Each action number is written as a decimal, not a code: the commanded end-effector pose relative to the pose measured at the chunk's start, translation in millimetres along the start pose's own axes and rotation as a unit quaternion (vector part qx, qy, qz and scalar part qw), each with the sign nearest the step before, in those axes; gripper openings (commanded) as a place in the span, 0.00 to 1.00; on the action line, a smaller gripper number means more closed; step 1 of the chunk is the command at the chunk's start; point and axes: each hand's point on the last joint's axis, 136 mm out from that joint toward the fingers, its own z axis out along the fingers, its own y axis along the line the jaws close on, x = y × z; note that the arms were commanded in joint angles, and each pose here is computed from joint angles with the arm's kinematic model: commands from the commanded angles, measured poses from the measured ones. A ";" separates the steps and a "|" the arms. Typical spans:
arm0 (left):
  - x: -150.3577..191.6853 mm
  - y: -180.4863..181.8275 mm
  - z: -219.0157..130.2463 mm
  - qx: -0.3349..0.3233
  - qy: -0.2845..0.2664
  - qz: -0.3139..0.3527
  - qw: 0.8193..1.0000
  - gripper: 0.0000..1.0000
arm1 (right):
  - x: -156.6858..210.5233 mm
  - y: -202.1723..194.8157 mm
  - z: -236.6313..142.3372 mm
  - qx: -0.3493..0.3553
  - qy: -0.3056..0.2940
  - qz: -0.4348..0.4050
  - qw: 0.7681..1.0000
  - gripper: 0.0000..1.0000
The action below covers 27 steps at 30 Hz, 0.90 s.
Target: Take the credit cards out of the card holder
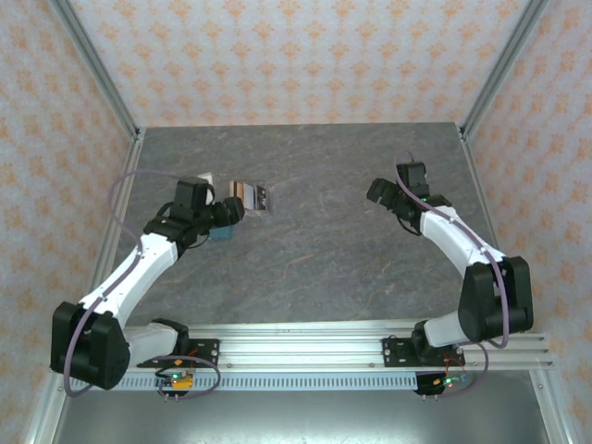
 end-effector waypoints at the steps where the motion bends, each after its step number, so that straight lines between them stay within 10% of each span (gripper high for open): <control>1: 16.3 -13.2 22.4 0.018 0.033 -0.017 0.999 0.72 | 7.1 20.4 2.9 -0.018 0.025 0.006 1.000 0.93; 14: 10.9 -23.5 96.7 -0.012 0.080 0.049 0.996 0.37 | 24.4 44.0 18.2 -0.029 0.057 -0.016 0.998 0.91; 27: -13.1 -18.5 124.1 -0.062 0.078 0.065 0.993 0.34 | 28.5 40.9 17.5 -0.024 0.062 -0.015 0.998 0.91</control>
